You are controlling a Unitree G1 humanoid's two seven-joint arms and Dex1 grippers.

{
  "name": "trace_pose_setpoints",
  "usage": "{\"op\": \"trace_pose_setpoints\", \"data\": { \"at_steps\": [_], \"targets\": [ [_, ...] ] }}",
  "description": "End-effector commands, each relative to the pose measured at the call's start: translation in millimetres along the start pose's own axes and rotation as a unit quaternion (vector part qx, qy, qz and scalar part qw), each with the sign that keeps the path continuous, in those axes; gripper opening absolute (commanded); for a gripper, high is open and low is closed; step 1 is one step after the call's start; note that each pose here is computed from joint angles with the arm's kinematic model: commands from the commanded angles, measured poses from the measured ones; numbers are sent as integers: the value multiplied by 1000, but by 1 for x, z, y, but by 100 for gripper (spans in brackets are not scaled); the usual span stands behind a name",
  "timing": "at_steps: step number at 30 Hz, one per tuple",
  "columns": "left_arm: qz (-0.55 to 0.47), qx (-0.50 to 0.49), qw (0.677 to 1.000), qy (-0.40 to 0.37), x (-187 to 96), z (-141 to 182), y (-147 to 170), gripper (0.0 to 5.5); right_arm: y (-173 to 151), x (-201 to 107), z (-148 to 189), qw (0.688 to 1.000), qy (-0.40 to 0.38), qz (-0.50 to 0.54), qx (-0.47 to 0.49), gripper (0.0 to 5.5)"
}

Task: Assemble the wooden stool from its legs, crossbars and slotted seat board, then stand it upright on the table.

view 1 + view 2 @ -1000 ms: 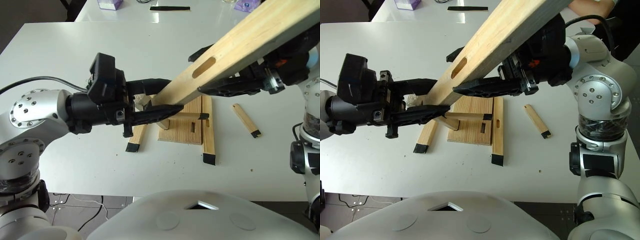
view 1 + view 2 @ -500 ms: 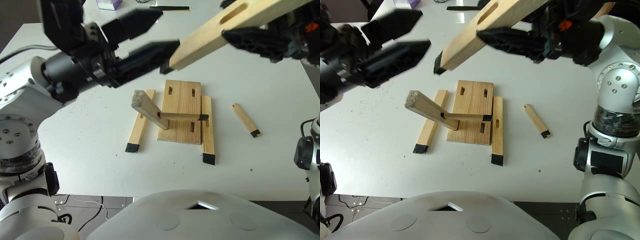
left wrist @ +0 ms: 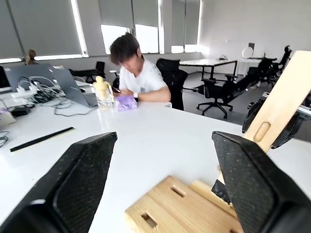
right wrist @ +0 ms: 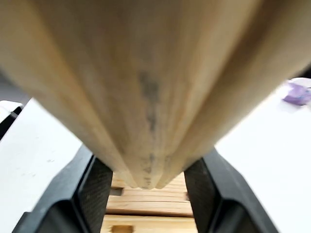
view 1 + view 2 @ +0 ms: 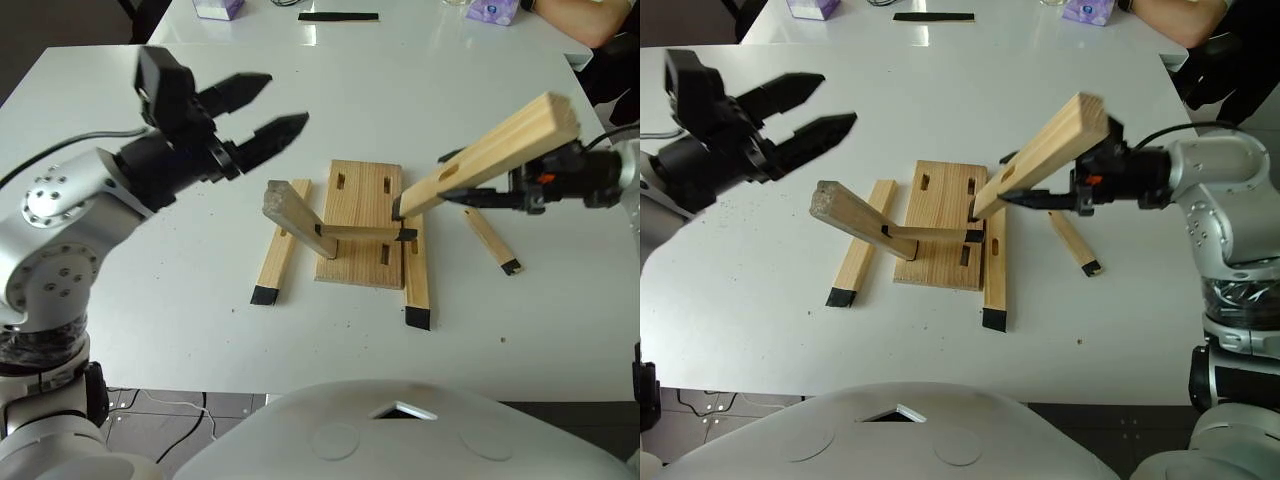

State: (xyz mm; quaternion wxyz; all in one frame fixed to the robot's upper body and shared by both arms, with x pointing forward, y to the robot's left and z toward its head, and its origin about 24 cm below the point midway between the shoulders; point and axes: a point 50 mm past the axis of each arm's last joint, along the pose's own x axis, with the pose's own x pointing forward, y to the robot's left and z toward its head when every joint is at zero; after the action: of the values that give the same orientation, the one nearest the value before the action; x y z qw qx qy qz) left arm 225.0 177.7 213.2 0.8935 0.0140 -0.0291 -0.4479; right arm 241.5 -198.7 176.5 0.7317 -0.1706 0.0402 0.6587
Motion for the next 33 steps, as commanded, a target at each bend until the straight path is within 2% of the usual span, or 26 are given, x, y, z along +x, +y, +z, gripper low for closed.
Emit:
{"op": "trace_pose_setpoints", "data": {
  "at_steps": [1, 10, 20, 33],
  "targets": [
    [-10, 14, 1000, 17, -1, -5, -1, 364, 15, 6, -10, 1000, 13, 24, 3, 202],
    [-42, 31, 997, 49, 1, -16, -9, 364, 27, 12, -26, 999, 25, 23, 12, 202],
    [-61, 64, 992, 93, -3, -32, -10, 364, 30, 20, -24, 1000, 0, 14, 11, 202],
    [-59, 74, 991, 93, 0, -34, -2, 364, 24, 21, -26, 1000, -21, -10, 8, 200]
  ]
}}
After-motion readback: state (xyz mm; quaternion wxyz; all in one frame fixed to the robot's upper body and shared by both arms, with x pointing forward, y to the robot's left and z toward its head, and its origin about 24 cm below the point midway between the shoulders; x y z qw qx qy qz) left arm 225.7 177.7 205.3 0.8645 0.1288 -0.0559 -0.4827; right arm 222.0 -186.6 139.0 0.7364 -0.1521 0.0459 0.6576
